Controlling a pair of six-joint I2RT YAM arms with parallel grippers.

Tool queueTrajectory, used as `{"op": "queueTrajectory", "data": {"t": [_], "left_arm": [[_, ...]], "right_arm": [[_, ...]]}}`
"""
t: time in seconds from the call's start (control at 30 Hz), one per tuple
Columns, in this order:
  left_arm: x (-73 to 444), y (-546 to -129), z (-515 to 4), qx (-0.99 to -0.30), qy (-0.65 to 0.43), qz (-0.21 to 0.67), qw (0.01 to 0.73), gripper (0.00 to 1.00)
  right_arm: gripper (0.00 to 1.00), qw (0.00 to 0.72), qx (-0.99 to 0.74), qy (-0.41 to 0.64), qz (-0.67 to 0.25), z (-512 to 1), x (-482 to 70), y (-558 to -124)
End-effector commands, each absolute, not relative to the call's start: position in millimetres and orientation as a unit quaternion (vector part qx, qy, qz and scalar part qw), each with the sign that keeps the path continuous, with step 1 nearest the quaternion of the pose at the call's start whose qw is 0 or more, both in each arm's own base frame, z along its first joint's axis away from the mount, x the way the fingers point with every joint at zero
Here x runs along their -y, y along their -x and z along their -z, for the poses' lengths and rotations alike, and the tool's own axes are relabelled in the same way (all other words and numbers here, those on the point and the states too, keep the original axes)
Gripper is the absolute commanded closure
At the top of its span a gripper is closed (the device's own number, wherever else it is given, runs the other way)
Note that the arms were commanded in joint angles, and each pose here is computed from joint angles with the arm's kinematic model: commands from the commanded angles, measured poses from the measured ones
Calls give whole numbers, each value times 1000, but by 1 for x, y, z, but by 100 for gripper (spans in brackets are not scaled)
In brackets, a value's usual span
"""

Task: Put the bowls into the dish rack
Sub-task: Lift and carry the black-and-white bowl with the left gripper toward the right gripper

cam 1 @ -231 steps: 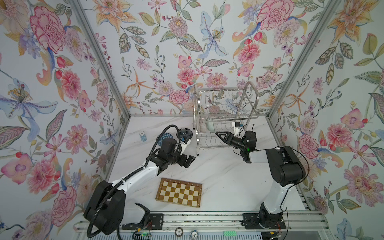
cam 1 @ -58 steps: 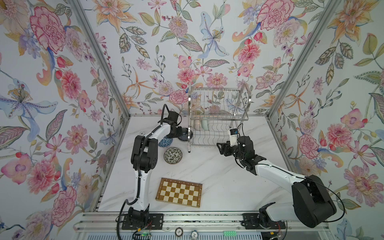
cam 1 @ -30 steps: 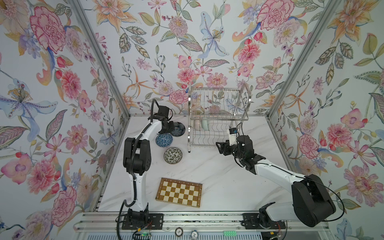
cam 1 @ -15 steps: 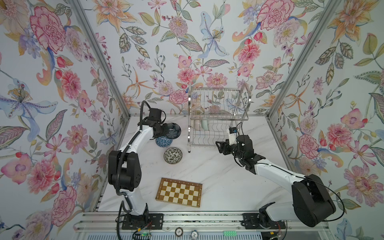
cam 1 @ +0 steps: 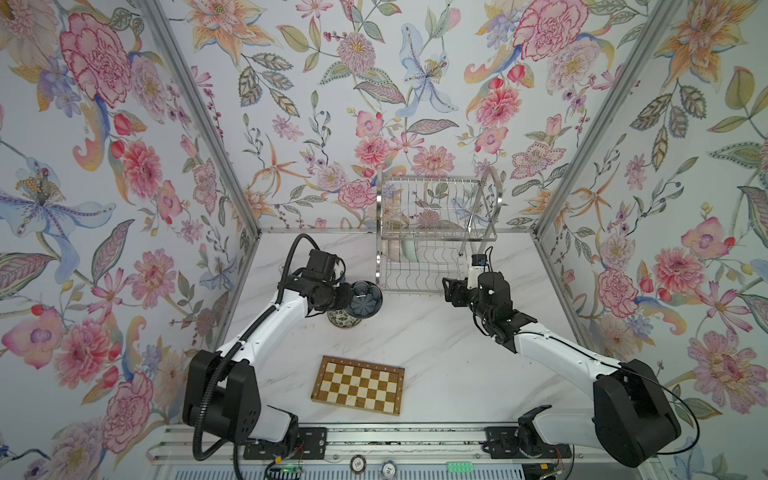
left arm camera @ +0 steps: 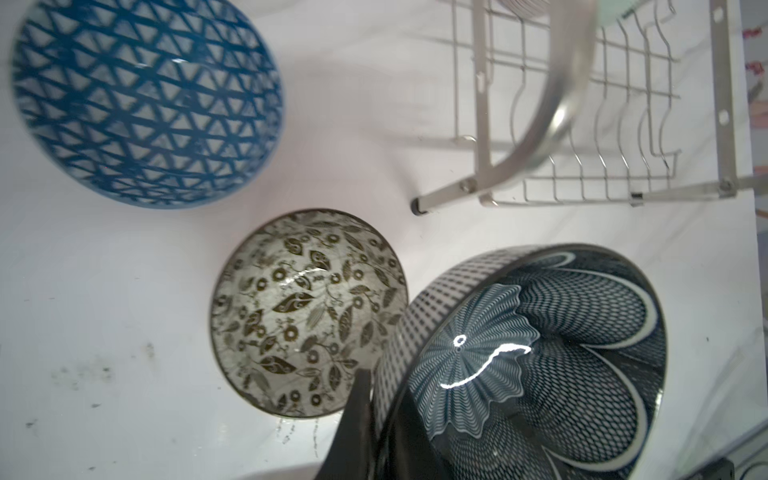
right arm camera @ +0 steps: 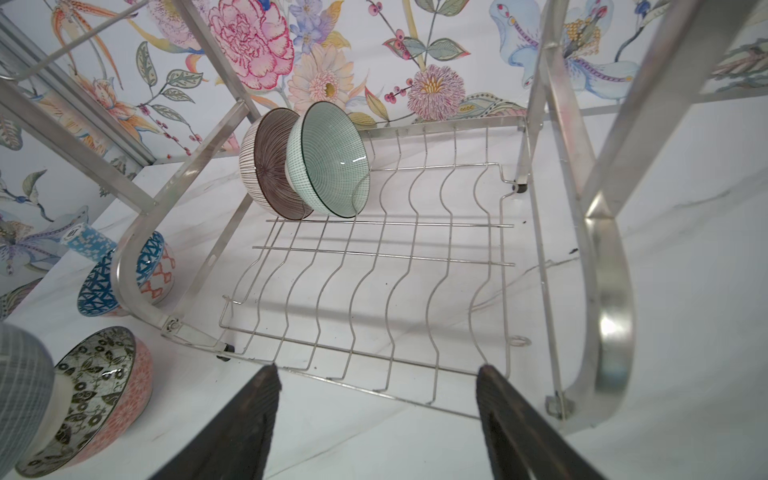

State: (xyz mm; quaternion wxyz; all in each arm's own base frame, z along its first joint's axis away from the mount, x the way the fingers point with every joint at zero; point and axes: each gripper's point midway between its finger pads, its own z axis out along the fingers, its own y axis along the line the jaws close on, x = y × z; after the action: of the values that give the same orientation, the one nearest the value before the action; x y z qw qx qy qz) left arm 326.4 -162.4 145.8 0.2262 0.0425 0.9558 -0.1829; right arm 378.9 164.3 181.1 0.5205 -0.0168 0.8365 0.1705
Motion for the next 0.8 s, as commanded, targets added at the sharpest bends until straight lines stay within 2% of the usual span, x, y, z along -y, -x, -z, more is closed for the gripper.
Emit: {"op": "queueTrajectory", "data": {"t": [0.0,0.4,0.77], "left_arm": [[193,-308,-154,-944,-73,226,231,100],[290,-292,-135,-928,-159,263,212,99],[341,-297,-80,-939,-205,221,163,98]], "right_arm": [[24,520,-841,-36,-149,-179,-140,-372],[23,521,-839,-93,-130,-186,-89,-327],[23,514,-845,-72,-130,-189,-79,-305]]}}
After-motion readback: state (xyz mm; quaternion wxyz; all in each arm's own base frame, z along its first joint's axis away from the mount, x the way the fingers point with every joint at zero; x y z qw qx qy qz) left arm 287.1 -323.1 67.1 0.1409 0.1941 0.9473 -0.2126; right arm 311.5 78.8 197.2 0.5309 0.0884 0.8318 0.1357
